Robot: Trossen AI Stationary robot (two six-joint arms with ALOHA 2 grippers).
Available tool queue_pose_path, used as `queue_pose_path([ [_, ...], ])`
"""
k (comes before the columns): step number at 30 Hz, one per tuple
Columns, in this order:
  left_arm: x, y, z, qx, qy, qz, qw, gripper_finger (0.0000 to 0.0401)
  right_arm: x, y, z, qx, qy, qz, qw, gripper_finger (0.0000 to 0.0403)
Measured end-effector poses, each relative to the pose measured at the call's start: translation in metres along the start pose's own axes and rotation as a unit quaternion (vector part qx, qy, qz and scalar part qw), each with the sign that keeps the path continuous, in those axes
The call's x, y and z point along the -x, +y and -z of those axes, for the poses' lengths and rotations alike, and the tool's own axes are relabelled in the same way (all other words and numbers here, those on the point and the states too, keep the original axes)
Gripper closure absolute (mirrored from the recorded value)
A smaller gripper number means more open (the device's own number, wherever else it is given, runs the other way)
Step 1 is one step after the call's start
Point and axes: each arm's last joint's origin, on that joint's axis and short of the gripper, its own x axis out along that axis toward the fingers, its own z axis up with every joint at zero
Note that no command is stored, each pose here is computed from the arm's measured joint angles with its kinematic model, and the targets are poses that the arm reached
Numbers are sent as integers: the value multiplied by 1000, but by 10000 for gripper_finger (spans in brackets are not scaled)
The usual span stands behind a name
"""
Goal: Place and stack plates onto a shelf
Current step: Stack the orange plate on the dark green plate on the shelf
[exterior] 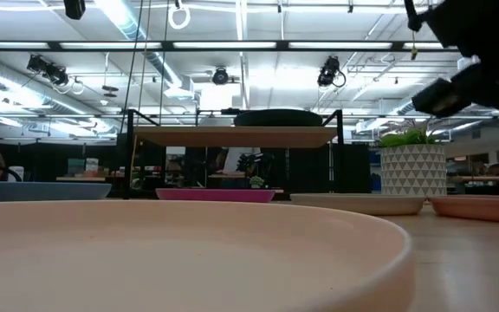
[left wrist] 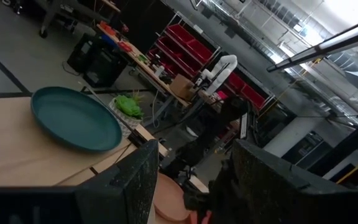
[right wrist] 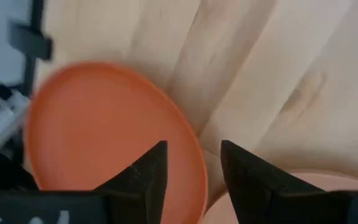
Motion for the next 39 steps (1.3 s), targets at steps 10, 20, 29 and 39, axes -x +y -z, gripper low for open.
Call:
queue_pose_path([
  [10,0,0,0,0,6,7,1000,186,-47,-4,-7,19,90,-4,996,219],
  [20,0,-1,1,1,18,21,1000,186,-54,-4,-8,23,97,1,995,350],
  [29,0,-4,-1,26,12,38,999,186,15,3,-11,25,73,9,997,387],
  [39,0,-5,-2,35,16,53,998,186,151,-28,-13,-78,-39,-2,996,390],
])
